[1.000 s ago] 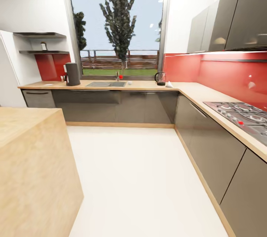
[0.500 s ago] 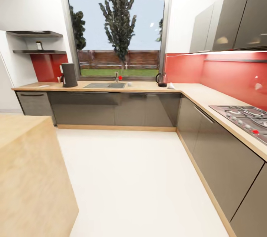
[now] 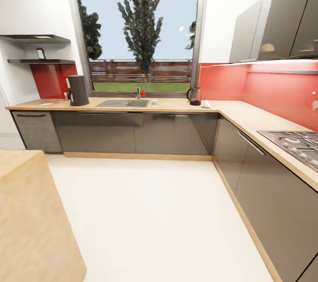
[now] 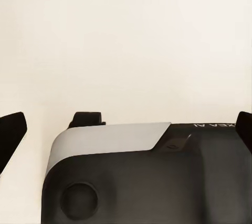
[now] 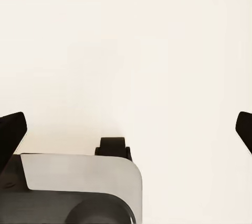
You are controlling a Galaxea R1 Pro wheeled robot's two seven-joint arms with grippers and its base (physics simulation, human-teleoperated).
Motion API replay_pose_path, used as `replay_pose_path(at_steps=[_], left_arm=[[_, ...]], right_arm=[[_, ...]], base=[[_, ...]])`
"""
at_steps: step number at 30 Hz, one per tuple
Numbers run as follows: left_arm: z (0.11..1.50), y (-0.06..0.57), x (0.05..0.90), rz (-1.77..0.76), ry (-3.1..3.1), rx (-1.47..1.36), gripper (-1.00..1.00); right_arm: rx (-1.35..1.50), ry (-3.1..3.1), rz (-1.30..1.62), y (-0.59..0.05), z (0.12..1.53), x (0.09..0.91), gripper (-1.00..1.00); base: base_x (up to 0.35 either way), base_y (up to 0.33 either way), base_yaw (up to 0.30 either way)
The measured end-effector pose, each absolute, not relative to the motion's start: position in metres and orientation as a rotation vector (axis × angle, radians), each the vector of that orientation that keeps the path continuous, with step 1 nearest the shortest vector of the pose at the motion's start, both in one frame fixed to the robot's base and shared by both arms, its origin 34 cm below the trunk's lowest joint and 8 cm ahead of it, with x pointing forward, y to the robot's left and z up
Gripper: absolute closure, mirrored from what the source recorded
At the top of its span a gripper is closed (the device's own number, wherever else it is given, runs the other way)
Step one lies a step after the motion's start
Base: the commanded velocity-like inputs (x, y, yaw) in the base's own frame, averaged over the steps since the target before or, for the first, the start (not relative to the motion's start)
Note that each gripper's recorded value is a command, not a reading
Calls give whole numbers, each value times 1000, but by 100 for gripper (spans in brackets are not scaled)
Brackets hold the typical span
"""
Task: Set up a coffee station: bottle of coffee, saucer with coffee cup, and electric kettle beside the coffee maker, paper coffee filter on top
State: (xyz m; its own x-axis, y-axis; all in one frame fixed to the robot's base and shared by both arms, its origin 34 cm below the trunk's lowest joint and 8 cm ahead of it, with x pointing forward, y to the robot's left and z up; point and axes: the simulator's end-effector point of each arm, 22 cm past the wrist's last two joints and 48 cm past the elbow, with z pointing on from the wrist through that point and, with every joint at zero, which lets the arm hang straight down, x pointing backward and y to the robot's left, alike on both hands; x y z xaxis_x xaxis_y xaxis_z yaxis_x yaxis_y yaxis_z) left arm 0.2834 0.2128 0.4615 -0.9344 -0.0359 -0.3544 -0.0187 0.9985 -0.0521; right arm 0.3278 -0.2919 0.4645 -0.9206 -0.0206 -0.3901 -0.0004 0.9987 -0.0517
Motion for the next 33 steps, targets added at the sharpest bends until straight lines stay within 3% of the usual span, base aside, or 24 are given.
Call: replay_pose_path(at_steps=[33], left_arm=[[461,213,283,-68,2778,-40,-100]], right_arm=[[-15,2740,-71,-292,464,327,-100]], base=[[327,0,0]])
